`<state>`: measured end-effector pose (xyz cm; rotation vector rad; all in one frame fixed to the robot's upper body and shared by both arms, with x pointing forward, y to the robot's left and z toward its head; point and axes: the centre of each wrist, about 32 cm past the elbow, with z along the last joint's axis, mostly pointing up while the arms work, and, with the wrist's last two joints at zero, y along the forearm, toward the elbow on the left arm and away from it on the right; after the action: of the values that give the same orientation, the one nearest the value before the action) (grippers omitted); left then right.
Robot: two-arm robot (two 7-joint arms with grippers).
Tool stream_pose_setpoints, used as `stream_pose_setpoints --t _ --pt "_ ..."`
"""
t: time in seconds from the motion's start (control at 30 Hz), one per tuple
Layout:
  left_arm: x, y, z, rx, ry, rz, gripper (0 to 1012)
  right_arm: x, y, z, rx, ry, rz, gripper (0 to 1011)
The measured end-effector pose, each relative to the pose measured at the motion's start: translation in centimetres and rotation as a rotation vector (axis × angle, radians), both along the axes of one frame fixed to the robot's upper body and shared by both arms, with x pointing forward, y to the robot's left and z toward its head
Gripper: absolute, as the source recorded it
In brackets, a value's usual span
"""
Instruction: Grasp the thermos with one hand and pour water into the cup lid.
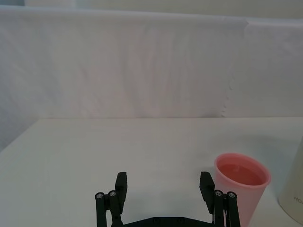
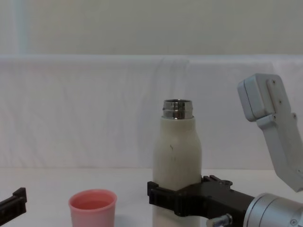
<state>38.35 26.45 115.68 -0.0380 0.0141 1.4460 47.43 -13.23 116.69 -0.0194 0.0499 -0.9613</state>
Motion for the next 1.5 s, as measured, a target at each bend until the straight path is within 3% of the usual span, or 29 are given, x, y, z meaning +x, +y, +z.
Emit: stream_pose_setpoints --t 0.53,1.5 --pt "0.0 0.0 0.0 0.000 0.000 0.000 1001 1.0 0.5 -0.2 -0.006 -0.002 0.001 1001" --pt "0.0 0.0 0.0 0.000 0.000 0.000 1001 1.1 0.5 -0.2 -0.007 -0.002 0.002 953"
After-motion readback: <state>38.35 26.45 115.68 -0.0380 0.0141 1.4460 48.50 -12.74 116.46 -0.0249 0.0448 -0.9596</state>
